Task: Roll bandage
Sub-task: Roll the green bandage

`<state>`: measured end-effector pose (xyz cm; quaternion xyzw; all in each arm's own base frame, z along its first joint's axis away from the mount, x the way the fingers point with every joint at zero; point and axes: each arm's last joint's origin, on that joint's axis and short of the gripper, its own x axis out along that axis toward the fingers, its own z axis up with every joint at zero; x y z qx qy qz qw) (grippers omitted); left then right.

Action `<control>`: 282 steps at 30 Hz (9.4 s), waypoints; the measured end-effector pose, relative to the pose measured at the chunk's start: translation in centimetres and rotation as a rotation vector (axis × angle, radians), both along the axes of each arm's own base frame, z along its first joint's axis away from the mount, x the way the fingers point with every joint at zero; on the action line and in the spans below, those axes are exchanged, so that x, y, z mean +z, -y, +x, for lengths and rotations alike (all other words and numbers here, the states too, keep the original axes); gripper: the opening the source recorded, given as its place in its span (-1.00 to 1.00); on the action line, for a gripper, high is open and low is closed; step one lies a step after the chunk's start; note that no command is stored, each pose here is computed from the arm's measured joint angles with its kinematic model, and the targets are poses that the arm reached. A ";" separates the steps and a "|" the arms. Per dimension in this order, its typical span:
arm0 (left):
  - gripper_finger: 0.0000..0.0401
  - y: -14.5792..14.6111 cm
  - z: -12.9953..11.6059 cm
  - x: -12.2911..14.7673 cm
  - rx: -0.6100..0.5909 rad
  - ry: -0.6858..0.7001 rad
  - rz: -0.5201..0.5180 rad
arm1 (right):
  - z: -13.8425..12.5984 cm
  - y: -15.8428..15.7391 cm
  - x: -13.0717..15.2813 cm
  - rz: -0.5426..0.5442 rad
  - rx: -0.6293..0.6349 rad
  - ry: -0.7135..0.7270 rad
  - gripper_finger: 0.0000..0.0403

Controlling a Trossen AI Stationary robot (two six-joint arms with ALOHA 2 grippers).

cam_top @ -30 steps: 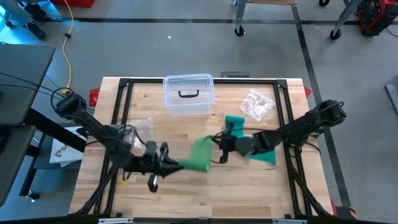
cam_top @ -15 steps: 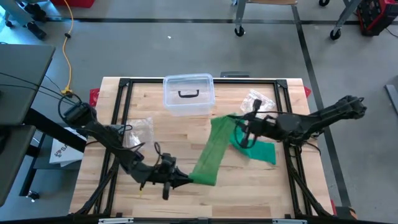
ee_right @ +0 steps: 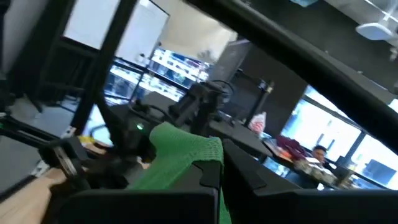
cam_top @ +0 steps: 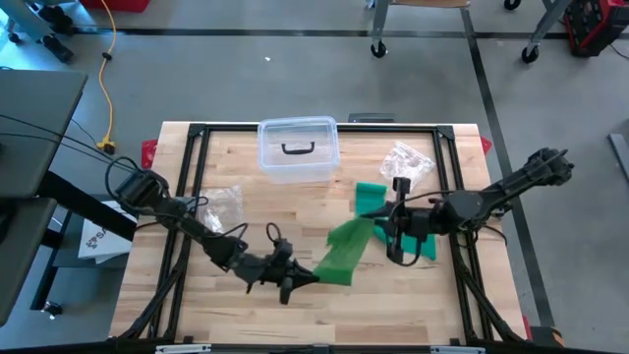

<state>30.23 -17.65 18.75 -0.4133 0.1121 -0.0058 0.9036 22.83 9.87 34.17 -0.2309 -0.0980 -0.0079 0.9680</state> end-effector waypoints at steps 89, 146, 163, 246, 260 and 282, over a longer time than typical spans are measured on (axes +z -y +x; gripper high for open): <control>-0.98 1.8 3.5 5.0 -0.142 0.234 0.553 | 5.3 6.8 1.1 0.191 -0.605 -0.378 -1.00; -0.98 -4.9 0.7 13.1 0.169 0.213 0.754 | 1.4 -12.9 -3.3 -0.103 0.269 -0.504 -1.00; -0.98 -1.7 -1.0 14.4 0.208 0.194 0.975 | 2.1 -12.5 -3.6 -0.119 0.168 -0.494 -0.42; -0.98 6.0 0.6 15.1 0.239 -0.123 1.478 | -0.7 -13.8 2.0 0.345 0.121 -0.080 -1.00; -0.98 5.3 1.4 15.1 0.201 -0.099 1.472 | 1.2 -11.5 3.5 0.384 0.126 0.053 -1.00; -0.98 5.2 1.3 15.3 0.272 -0.132 1.466 | 1.3 -12.1 2.4 0.433 0.246 -0.048 -1.00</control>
